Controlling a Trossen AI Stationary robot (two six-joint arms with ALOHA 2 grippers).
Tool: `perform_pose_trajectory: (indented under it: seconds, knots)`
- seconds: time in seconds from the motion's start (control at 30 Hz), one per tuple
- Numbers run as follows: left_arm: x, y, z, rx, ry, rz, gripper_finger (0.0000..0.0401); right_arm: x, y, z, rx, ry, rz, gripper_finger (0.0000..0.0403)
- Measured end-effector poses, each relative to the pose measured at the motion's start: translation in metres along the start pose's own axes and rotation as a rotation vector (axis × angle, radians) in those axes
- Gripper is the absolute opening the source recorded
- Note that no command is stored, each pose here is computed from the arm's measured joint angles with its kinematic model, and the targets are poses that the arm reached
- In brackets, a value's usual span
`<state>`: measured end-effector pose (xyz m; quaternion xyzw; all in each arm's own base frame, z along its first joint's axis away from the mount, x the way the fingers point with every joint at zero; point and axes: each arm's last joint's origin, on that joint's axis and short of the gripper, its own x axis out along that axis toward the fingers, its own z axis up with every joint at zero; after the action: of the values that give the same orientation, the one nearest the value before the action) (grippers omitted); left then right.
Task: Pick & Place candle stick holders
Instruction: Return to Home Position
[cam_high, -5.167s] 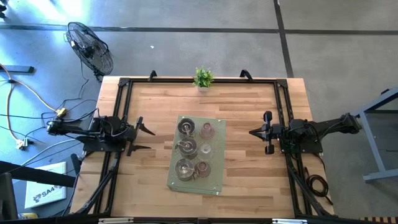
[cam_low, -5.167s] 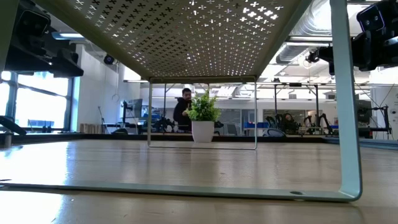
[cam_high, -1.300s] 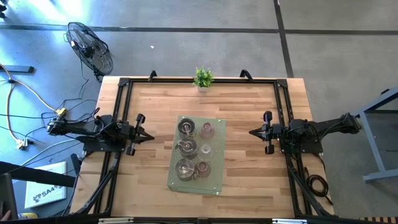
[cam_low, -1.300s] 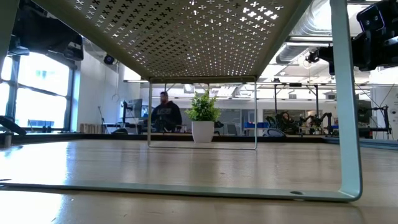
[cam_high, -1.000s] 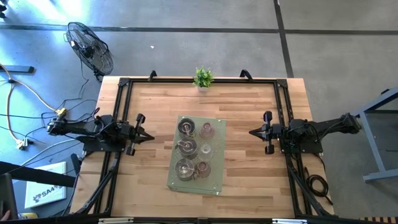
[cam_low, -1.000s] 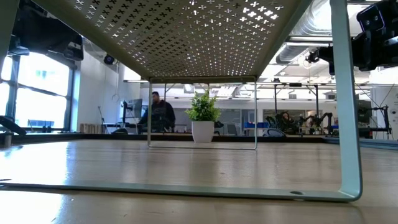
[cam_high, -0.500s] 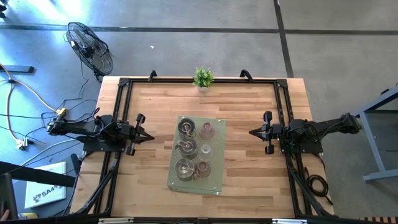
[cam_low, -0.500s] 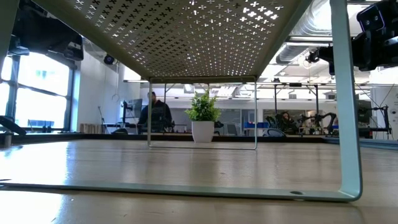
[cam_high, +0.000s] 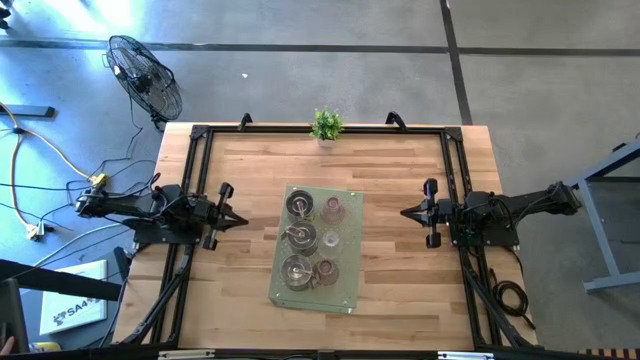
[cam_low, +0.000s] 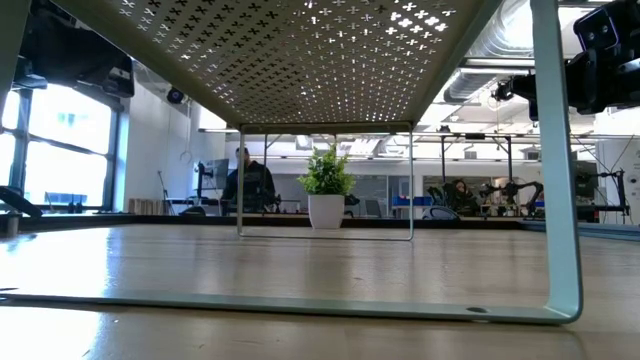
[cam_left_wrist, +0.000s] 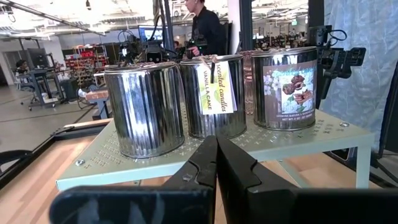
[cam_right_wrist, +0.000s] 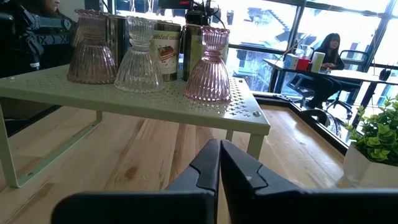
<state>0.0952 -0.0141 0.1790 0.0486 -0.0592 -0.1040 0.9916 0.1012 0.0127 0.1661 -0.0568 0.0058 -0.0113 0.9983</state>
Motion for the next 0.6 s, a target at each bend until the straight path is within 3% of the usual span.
perform_pose_trajectory:
  seconds: [0.6]
  knots:
    - [0.0000,0.0000,0.0000,0.000,0.000,0.000,0.0000,0.0000,0.0000,-0.0001,0.000,0.000,0.000,0.0007]
